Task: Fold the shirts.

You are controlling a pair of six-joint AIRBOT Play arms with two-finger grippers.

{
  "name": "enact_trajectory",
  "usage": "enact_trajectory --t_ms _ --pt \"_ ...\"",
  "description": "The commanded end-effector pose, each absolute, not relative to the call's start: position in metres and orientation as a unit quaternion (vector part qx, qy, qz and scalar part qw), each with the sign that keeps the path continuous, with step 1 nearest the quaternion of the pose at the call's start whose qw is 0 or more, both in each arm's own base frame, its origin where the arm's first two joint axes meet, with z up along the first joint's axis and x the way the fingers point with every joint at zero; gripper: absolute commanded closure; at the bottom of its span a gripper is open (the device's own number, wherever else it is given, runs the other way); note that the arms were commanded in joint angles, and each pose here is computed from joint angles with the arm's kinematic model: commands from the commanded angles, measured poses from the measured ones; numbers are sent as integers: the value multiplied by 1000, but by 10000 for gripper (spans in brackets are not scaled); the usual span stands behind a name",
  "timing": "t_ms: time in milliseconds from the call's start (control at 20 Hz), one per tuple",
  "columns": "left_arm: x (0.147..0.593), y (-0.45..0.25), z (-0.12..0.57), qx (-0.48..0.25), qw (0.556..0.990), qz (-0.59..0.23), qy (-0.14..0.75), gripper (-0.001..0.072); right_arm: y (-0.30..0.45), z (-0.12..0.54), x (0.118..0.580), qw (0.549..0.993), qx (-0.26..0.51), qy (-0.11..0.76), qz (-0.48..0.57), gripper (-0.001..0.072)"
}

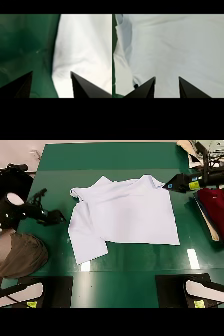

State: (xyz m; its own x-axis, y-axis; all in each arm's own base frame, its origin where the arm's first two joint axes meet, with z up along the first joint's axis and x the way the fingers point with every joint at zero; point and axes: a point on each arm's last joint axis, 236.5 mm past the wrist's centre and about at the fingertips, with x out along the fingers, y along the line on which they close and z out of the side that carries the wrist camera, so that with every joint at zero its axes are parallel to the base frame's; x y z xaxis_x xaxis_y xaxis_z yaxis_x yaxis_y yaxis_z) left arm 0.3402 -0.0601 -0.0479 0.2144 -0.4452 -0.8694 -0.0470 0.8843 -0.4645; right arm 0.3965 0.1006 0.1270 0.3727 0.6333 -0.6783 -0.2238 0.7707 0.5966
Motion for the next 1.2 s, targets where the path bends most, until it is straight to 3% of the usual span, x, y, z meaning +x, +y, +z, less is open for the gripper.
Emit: enact_trajectory --t_ms 0,300,350,400,450,550,750,800,900,1150 --pt "321 -79 -70 -242 741 -147 609 172 105 124 379 807 216 483 264 380" --pt "320 -127 -78 -208 750 -168 606 172 94 144 369 825 214 458 252 380" --pt "315 -131 -77 -213 741 -168 613 278 89 146 365 826 216 458 248 380" --pt "309 -134 -77 -214 732 -175 622 594 80 147 362 826 219 460 240 380" --pt "306 -134 -76 -208 729 -180 627 678 68 145 358 825 223 465 229 379" --pt "309 -136 -61 -201 732 -193 621 678 39 129 343 822 244 479 190 380" --pt "334 -132 -14 -172 779 -205 566 678 -38 40 267 788 246 564 35 378" --pt "336 -131 -8 -166 785 -207 559 678 -52 22 253 775 284 564 -9 363" --pt "337 -131 -6 -164 787 -207 558 678 -65 -14 227 744 353 564 -59 231" --pt "337 -131 -6 -164 787 -207 557 678 -48 -78 189 661 442 600 -86 233"
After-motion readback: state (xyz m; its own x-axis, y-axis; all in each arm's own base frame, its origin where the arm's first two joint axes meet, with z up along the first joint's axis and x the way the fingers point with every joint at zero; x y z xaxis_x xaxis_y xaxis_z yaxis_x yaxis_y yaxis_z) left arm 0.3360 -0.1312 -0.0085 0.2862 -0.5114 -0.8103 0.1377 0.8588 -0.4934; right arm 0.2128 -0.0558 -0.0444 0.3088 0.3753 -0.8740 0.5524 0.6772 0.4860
